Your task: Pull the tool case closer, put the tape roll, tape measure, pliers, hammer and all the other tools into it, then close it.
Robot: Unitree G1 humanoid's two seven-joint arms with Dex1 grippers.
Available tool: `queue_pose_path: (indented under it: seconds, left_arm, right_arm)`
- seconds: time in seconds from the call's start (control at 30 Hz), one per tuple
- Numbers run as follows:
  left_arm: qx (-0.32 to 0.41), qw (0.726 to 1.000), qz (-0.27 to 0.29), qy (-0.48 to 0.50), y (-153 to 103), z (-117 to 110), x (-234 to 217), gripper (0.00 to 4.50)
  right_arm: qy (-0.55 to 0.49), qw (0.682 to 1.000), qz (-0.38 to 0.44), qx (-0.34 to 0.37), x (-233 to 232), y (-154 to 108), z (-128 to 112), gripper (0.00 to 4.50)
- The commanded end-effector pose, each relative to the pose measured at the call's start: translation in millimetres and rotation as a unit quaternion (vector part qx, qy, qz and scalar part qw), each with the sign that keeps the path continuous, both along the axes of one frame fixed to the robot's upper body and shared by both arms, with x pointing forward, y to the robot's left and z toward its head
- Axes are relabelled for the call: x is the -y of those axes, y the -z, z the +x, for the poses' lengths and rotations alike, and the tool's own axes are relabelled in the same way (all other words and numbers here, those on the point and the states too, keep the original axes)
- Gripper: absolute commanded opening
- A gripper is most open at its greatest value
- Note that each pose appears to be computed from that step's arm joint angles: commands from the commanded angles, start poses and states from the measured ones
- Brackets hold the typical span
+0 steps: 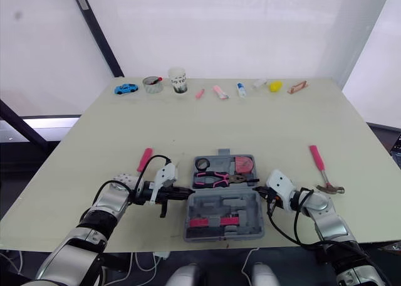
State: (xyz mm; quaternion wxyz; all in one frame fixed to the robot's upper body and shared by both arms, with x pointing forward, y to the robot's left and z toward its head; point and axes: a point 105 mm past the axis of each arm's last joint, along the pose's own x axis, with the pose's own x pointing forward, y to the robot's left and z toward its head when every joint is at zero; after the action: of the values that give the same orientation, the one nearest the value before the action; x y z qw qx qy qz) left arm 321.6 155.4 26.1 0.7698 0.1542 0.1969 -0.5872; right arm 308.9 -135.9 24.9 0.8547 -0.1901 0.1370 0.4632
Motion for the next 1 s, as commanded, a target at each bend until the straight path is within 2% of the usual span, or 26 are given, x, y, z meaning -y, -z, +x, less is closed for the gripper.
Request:
queue_pose_path:
  seconds: [0.03, 1.0]
  left_arm:
    - [0.016, 1.000, -0.002, -0.003, -3.0, 6.2, 7.8, 0.00]
    - [0.026, 1.000, -0.001, -0.018, -3.0, 9.6, 3.7, 0.00]
  right_arm:
    - [-0.032, 0.999, 0.024, 0.034, -17.6, -15.7, -0.1, 0.05]
    - [-0.019, 0.999, 0.024, 0.044, -15.9, -13.6, 2.6, 0.05]
